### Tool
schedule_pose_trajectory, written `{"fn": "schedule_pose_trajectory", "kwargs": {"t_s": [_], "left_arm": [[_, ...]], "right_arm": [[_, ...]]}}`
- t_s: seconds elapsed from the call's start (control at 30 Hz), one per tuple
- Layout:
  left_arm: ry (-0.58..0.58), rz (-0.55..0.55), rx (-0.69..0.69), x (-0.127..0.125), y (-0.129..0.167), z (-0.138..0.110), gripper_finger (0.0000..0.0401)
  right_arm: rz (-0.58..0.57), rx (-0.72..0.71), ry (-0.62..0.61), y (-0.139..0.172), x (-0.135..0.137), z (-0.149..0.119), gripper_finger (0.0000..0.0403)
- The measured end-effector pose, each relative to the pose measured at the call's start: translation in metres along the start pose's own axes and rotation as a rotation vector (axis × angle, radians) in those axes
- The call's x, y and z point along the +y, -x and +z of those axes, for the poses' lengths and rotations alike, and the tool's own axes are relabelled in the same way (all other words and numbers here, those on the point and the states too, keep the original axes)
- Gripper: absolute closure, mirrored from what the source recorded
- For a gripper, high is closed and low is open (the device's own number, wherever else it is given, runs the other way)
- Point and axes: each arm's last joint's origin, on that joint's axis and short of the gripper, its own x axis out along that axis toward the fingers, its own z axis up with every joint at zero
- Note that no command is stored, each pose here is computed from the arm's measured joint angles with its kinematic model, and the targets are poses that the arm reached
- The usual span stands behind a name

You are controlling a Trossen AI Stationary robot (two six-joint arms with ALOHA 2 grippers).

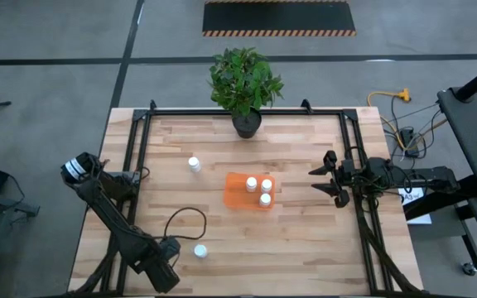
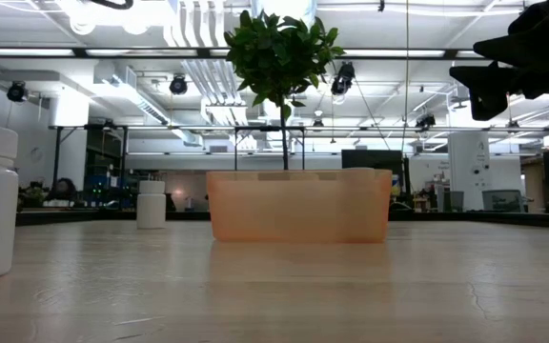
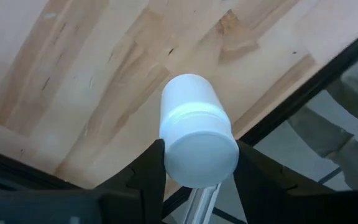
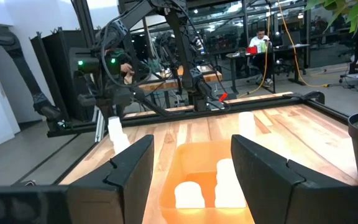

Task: Pick and place pill bottles into a basket
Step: Put the white pill bottle into the orange bin

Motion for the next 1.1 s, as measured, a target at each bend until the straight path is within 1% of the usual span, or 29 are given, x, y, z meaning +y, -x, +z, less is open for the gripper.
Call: {"fn": "schedule_pose_trajectory", "kwargs": {"t_s": [0.1, 0.3, 0.5, 0.63, 0.9, 1.1], "left_arm": [[-0.02, -0.029, -0.014, 0.003, 0.012, 0.0, 0.026], [-0.072, -0.041, -0.024, 0.018, 0.039, 0.004, 0.026], [-0.104, -0.035, -0.041, 0.038, 0.069, 0.017, 0.026], [-0.12, -0.022, -0.056, 0.05, 0.082, 0.03, 0.026], [-0.225, -0.006, -0.084, 0.053, 0.091, 0.06, 0.026], [-0.271, -0.005, -0.073, 0.054, 0.095, 0.084, 0.026]], "right_arm": [[0.0, 0.0, -0.001, 0.0, 0.0, 0.0, 0.0199], [0.0, 0.0, -0.001, 0.0, 0.0, 0.0, 0.0199], [0.0, 0.0, 0.0, 0.0, 0.0, 0.0, 0.0199], [0.0, 0.0, -0.002, 0.0, 0.0, 0.0, 0.0199], [0.0, 0.001, 0.0, 0.0, 0.0, 0.0, 0.0199], [0.0, 0.001, 0.0, 0.0, 0.0, 0.0, 0.0199]]}}
